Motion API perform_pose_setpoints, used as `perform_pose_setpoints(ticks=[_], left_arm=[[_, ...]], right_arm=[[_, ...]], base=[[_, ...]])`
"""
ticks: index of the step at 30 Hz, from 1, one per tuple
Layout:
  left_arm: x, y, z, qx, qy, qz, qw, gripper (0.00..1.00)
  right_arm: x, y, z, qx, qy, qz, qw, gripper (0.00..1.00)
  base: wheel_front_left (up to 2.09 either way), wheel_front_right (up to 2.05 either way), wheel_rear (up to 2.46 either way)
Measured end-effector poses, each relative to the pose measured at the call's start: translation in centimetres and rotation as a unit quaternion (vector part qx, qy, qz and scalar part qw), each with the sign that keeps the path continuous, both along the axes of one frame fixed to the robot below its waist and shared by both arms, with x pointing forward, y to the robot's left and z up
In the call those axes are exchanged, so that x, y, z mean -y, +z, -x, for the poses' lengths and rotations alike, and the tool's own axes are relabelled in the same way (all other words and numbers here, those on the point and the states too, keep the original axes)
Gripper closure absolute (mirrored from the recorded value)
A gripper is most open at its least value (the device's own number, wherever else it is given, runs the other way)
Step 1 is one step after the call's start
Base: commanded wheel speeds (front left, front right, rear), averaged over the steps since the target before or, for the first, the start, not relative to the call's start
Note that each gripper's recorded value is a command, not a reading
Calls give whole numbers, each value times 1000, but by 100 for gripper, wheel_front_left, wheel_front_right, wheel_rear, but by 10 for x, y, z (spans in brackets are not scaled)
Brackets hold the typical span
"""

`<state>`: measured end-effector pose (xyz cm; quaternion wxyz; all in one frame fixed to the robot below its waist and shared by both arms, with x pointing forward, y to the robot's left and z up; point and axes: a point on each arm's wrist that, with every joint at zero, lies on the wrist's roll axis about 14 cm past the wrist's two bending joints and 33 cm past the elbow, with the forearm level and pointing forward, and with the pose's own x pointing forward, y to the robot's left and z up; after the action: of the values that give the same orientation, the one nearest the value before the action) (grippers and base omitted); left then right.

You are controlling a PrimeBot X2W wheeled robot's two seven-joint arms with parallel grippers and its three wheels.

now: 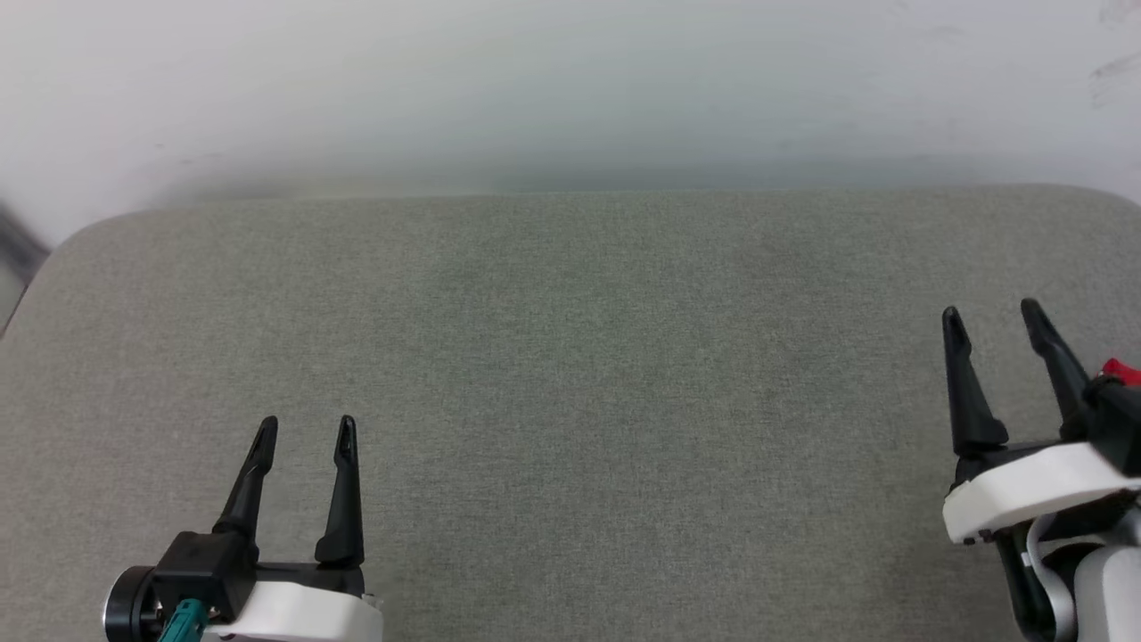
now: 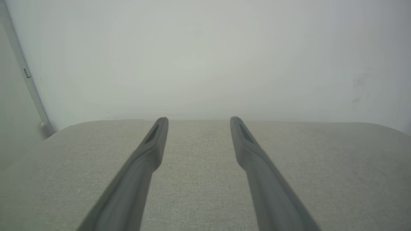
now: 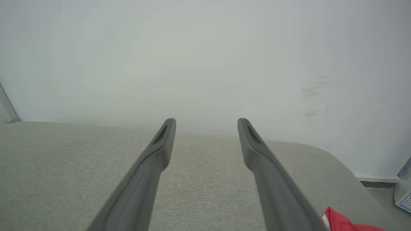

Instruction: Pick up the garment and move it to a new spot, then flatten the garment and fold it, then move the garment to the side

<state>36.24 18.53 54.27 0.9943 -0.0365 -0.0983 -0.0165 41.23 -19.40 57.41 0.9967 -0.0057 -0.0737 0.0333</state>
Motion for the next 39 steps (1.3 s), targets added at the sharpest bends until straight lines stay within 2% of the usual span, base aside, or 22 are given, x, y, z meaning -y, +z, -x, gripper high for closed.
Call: perform_pose_setpoints(ticks=[10, 20, 39], left_arm=[[-7, -9, 13, -13, 10, 7, 1000, 0], [-2, -13, 20, -18, -6, 33, 999, 0], [-2, -16, 24, -23, -7, 24, 999, 0]], right_arm=[[-10, -21, 20, 3, 4, -54, 999, 0], [-14, -33, 28, -3, 7, -66, 998, 0], [-19, -33, 31, 1, 12, -76, 997, 0]], base=[[0, 0, 0], [0, 0, 0], [0, 0, 0]])
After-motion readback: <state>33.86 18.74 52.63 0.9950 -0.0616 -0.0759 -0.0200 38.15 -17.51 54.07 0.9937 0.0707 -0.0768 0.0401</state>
